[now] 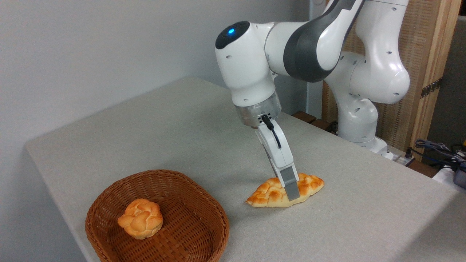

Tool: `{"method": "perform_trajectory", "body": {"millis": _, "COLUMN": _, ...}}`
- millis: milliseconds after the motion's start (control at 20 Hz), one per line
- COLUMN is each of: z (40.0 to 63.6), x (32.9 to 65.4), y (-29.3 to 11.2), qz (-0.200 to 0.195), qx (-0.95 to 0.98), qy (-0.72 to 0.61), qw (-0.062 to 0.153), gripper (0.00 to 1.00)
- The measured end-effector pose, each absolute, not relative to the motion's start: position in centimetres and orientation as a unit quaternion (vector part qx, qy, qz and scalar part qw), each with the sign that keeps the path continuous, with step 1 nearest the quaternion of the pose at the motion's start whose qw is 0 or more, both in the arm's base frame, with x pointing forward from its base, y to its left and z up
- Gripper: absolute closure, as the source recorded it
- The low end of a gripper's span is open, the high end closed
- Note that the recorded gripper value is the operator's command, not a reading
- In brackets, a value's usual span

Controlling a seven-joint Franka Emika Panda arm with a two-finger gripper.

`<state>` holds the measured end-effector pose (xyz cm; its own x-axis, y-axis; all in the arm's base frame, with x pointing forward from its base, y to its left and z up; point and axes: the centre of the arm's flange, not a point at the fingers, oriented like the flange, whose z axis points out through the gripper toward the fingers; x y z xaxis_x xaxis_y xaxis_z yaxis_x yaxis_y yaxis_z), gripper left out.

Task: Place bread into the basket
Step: 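Lower the gripper around the braided roll's middle and close it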

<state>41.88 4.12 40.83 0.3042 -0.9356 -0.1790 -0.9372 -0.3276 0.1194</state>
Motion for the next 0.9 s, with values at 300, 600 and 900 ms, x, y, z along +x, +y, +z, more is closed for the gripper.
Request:
{"method": "perform_trajectory", "body": {"millis": 300, "z": 40.51, "x": 41.93, "y": 4.15, "qz": 0.105, "qx": -0.807, "qy": 0.58, "qw": 0.006, "gripper": 0.51}}
{"method": "perform_trajectory", "body": {"millis": 600, "z": 40.52, "x": 41.94, "y": 4.23, "qz": 0.104, "qx": -0.802, "qy": 0.588, "qw": 0.005, "gripper": 0.58}}
{"method": "perform_trajectory", "body": {"millis": 900, "z": 40.52, "x": 41.94, "y": 4.26, "qz": 0.104, "qx": -0.799, "qy": 0.593, "qw": 0.004, "gripper": 0.58}}
